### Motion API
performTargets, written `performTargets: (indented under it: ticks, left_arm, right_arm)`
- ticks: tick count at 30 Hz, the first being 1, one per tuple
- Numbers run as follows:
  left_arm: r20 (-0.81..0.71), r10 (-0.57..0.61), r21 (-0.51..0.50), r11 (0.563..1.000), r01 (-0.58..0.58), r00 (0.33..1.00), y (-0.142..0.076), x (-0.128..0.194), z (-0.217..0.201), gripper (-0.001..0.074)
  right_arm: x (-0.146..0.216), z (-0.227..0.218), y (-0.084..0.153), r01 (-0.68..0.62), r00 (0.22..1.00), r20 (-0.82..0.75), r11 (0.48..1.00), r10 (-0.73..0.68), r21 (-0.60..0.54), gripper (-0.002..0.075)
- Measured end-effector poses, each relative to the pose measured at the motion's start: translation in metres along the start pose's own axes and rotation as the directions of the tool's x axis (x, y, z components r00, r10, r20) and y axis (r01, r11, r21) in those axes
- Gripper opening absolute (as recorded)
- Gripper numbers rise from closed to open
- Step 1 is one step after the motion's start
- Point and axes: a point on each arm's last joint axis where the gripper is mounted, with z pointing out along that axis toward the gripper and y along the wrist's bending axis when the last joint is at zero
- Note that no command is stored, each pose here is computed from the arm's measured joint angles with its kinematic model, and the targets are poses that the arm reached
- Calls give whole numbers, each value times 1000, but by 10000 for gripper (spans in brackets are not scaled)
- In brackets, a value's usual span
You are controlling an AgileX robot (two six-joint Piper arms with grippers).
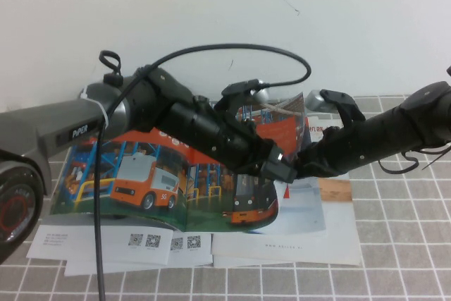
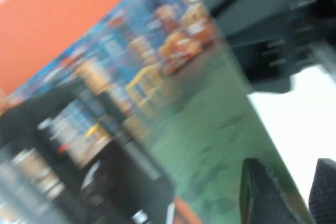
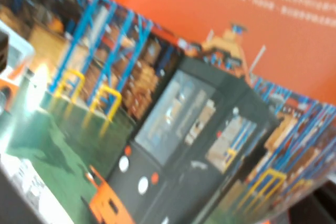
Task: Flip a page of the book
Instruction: Open the closed book
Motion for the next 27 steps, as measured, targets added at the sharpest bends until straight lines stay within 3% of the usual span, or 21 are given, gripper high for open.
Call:
performTargets:
  ticks: [6,14,17,22,27]
  left_arm:
    - [-20,94,102,991,-91,995,-25,-20,-16,197]
    - [-6,173,124,978,-171,985,-54,-51,-43,195]
    - [-9,232,46,972,-231,973,-62,-62,-57,157]
    - [-51,319,-146,935,-323,946,-75,-72,-88,27]
    - [-79,348,-313,881,-355,934,-96,-69,-128,3]
  right_arm:
    - [-5,0,3,-21,998,54,999,23,-31,-2]
    - [-5,1,3,-30,998,61,999,33,-40,-2]
    - [-5,1,3,-30,998,60,999,33,-42,-2]
    - [-4,1,4,-30,998,55,998,33,-57,-2]
    - [-5,1,5,-26,998,63,997,30,-68,-2]
